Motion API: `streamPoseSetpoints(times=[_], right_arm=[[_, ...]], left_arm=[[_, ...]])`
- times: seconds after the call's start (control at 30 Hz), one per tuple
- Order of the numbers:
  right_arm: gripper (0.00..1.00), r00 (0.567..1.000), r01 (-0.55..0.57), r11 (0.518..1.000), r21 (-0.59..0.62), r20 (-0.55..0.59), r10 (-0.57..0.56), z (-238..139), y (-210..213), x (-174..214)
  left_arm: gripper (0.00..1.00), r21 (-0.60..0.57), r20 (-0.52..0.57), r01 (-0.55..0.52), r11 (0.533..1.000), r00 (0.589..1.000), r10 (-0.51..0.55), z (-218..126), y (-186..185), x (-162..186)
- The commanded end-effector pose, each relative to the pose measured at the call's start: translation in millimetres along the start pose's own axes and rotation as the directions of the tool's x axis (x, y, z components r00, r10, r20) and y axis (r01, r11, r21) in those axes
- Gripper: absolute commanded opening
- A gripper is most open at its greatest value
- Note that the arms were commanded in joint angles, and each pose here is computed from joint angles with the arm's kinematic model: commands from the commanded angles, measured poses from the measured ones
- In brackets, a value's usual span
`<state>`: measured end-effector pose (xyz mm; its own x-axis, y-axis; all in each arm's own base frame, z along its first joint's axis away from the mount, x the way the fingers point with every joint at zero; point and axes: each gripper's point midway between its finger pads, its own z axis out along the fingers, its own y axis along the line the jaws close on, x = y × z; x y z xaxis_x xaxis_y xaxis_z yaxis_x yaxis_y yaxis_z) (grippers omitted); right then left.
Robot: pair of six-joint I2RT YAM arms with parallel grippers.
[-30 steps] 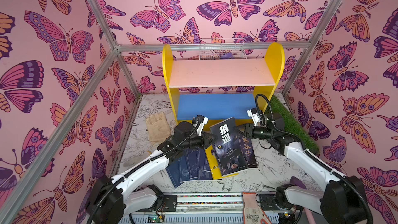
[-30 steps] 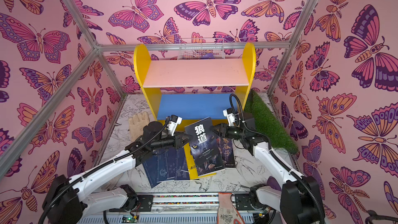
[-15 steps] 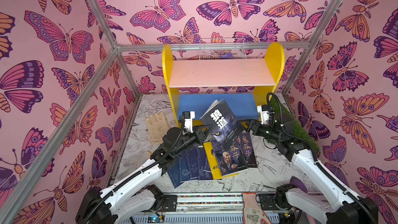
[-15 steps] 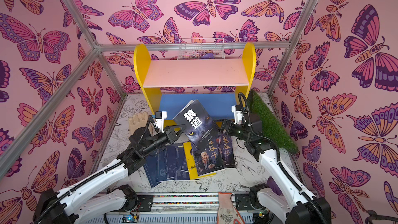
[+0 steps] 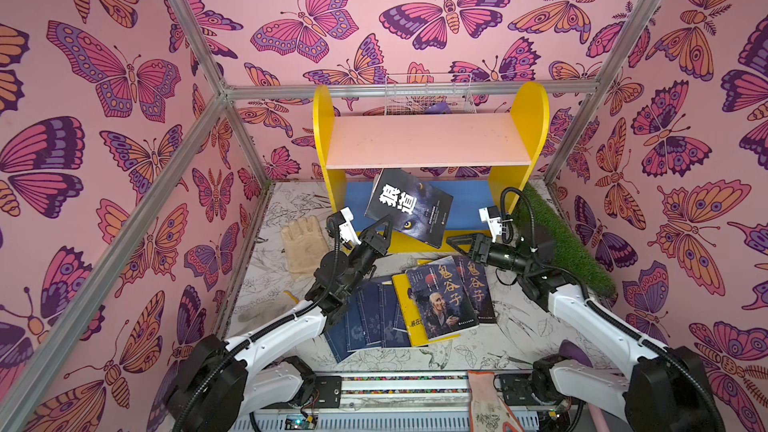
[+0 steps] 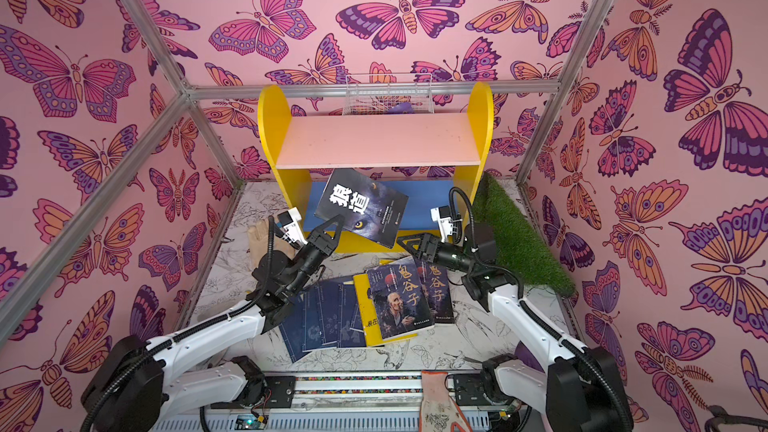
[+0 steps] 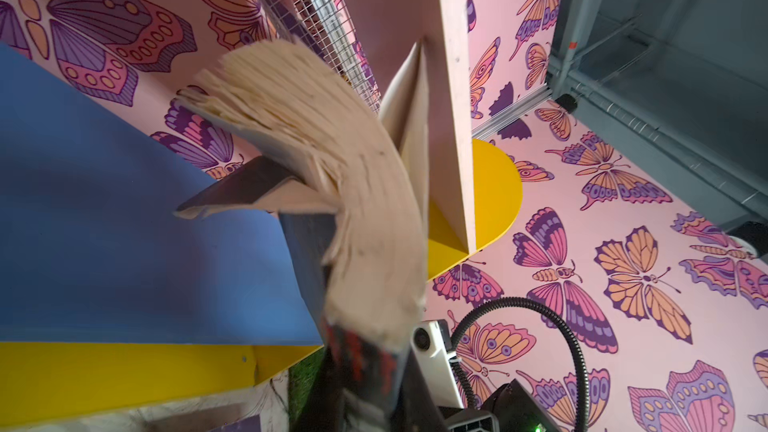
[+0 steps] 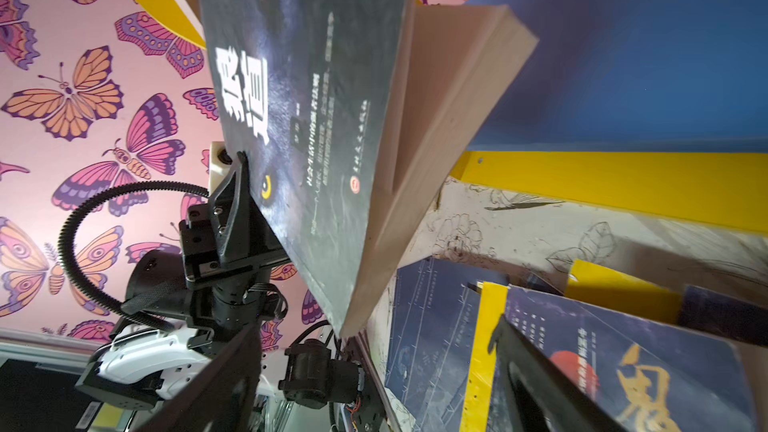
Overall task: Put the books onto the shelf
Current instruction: 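Lift the black book with both grippers toward the blue shelf, then lay the black book on the blue shelf with right gripper while left withdraws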
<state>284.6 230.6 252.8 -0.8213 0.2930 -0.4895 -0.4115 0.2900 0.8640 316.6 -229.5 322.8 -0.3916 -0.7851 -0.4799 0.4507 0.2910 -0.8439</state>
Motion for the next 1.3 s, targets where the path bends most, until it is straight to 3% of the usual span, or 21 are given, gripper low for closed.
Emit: streamPoseSetpoints(times=[0.0,0.2,0.27,0.43,0.5,0.63,0.73,0.8,0.87,0.93,1.1,1.17,1.27], right_arm=[[0.85,1.000,0.019,0.992,-0.123,0.015,-0.018,13,30,-8],[0.71,0.998,0.010,0.986,-0.167,0.064,0.000,24,42,-23],[0.63,0.995,0.008,0.985,-0.172,0.095,0.008,25,45,-32],[0.54,0.991,0.014,0.982,-0.186,0.137,0.012,26,52,-45],[0.45,0.993,0.014,0.980,-0.200,0.116,0.010,30,57,-48],[0.16,0.994,-0.011,0.973,-0.231,0.102,0.035,39,59,-55],[0.08,0.994,-0.011,0.973,-0.231,0.102,0.035,45,54,-57],[0.03,0.994,0.004,0.979,-0.204,0.109,0.019,50,44,-60],[0.00,0.993,0.008,0.986,-0.164,0.116,0.011,56,34,-63],[0.00,0.992,0.014,0.995,-0.100,0.126,-0.001,63,19,-68],[0.00,0.987,0.047,0.997,0.066,0.153,-0.057,74,-10,-82],[0.00,0.987,0.053,0.992,0.117,0.146,-0.070,79,-20,-85],[0.00,0.995,0.070,0.977,0.202,0.054,-0.082,94,-37,-81]], left_arm=[[0.00,0.215,0.110,0.026,0.976,0.993,-0.051,0,-59,-33],[0.00,0.221,0.083,0.031,0.975,0.995,-0.051,1,-59,-25],[0.00,0.206,0.076,0.031,0.978,0.996,-0.047,-1,-54,-22],[0.00,0.146,0.064,0.030,0.989,0.997,-0.040,-10,-37,-14],[0.00,0.129,0.064,0.034,0.991,0.997,-0.042,-13,-32,-13],[0.00,0.094,0.063,0.025,0.995,0.998,-0.031,-15,-20,-9],[0.00,0.059,0.045,0.010,0.998,0.999,-0.012,-13,-9,-3],[0.14,0.011,0.034,0.009,1.000,0.999,-0.010,-13,4,1],[0.36,-0.054,0.047,0.007,0.999,0.999,-0.005,-18,21,-1],[0.48,-0.146,0.061,0.001,0.989,0.998,0.008,-27,42,-7],[0.54,-0.381,0.060,-0.080,0.921,0.992,0.111,-57,73,-22],[0.57,-0.440,0.088,-0.072,0.895,0.989,0.123,-72,80,-30],[0.58,-0.578,0.132,-0.015,0.816,0.985,0.111,-102,101,-39]])
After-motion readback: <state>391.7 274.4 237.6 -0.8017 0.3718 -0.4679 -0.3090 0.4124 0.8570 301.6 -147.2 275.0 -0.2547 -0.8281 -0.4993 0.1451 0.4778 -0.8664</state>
